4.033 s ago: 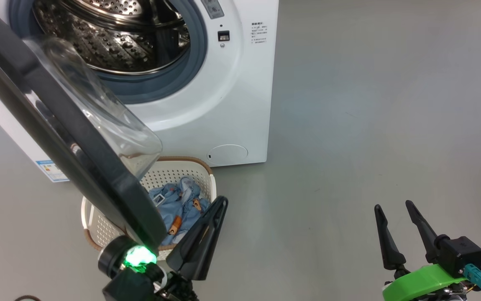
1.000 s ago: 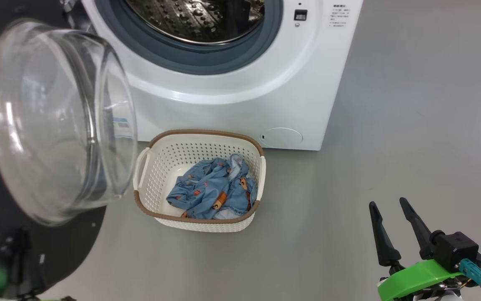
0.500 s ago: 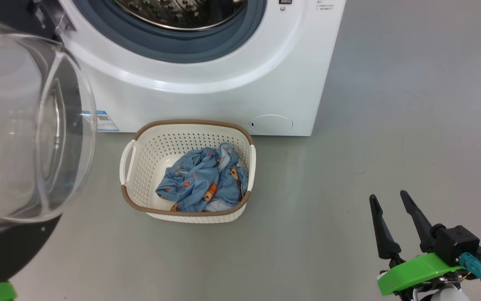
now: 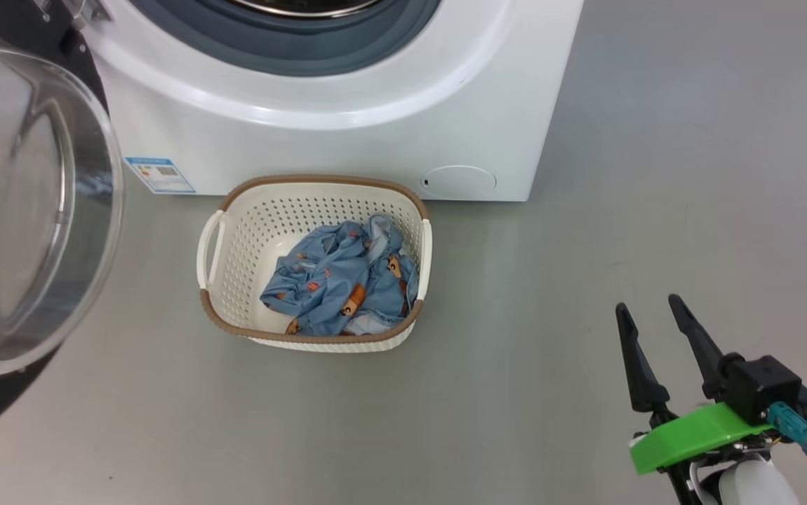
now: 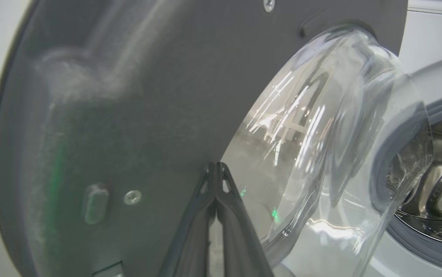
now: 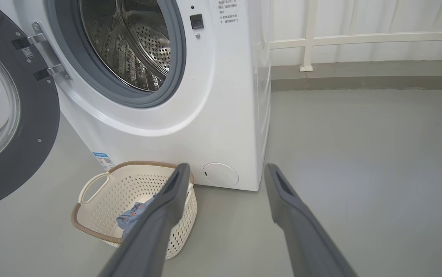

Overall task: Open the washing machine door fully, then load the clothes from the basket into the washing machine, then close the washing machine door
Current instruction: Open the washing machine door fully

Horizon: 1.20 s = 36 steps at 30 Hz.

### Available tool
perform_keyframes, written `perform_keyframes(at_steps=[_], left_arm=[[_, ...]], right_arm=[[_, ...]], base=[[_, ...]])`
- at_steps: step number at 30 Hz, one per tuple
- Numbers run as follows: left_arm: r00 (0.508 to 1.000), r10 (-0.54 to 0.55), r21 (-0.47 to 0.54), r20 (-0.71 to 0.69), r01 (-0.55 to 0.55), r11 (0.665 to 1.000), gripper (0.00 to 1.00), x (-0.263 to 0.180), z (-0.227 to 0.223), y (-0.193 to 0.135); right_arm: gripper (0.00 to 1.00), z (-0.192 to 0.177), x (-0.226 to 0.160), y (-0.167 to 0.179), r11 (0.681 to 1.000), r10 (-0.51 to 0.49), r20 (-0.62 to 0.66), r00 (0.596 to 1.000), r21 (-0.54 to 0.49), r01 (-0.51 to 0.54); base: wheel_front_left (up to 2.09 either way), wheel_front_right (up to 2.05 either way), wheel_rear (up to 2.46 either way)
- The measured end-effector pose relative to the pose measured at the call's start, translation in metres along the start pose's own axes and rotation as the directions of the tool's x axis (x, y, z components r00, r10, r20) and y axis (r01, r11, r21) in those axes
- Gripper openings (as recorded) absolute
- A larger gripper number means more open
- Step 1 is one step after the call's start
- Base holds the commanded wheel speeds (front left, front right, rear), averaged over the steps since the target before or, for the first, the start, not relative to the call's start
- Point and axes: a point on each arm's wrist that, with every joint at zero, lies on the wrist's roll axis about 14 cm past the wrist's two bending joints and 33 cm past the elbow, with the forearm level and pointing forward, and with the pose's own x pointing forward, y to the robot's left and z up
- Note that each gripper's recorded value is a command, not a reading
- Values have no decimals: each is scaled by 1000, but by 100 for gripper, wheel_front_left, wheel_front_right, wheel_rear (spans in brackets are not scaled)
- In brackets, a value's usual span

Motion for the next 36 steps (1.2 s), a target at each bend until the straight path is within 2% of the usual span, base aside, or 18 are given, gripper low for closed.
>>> perform_keyframes(at_steps=[8,19,29,36], left_arm=[[998,52,-3,39,-52,999,0,26,13,12],[996,67,17,54,-68,998,0,40,17,14],[992,2,29,129,-6,1000,0,36,44,0],[986,-77,45,147,71,996,0,13,49,-17]], right_arm=[[100,-7,2,-3,1000,-4,-17,1000,-5,4],[100,-8,7,-6,1000,-9,-16,1000,-5,9],[100,2,4,-4,1000,-8,8,1000,-2,8],[100,15,2,1,1000,3,36,999,-1,-3]], base=[[0,0,0],[0,0,0],[0,0,0],[0,0,0]])
